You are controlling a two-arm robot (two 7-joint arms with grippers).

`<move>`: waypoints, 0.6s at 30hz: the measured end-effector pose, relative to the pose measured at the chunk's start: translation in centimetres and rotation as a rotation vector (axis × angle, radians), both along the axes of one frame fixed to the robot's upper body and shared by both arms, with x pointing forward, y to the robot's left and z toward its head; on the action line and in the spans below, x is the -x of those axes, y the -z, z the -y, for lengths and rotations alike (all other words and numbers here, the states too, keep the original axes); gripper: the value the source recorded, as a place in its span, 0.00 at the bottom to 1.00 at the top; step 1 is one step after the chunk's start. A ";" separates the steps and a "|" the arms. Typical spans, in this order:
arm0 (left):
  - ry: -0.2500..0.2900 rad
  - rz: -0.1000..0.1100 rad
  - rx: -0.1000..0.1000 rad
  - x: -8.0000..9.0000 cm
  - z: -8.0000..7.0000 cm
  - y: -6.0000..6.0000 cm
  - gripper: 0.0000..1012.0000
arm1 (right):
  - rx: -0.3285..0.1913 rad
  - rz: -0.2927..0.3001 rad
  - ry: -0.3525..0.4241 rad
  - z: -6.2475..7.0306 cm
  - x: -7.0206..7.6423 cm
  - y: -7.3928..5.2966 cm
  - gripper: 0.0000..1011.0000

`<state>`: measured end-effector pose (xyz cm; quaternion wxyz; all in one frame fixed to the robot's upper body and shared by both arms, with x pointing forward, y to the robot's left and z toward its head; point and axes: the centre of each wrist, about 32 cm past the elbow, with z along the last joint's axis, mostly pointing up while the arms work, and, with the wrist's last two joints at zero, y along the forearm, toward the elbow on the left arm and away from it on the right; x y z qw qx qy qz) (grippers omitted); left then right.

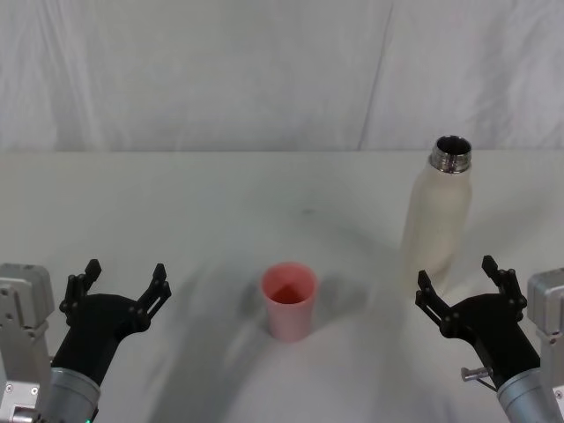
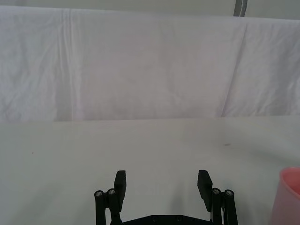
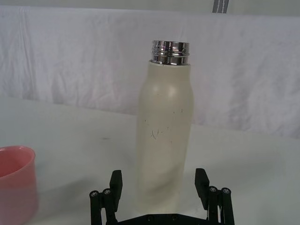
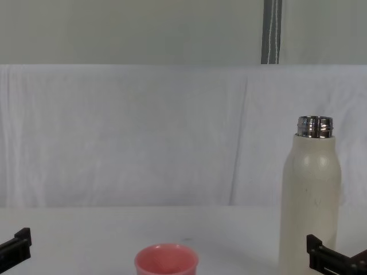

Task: Grasp the thermos with one hand and pour water into the cup lid.

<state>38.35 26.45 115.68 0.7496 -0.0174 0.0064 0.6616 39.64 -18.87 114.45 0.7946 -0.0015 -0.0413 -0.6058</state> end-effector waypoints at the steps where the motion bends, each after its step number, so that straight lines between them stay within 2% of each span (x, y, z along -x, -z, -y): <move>1: 0.000 0.000 0.000 0.0 0.0 0.0 0.99 | 0.000 0.000 0.000 0.0 0.0 0.0 0.99; 18: 0.000 0.000 0.000 0.0 0.0 0.0 0.99 | 0.000 0.000 0.000 0.0 0.0 0.0 0.99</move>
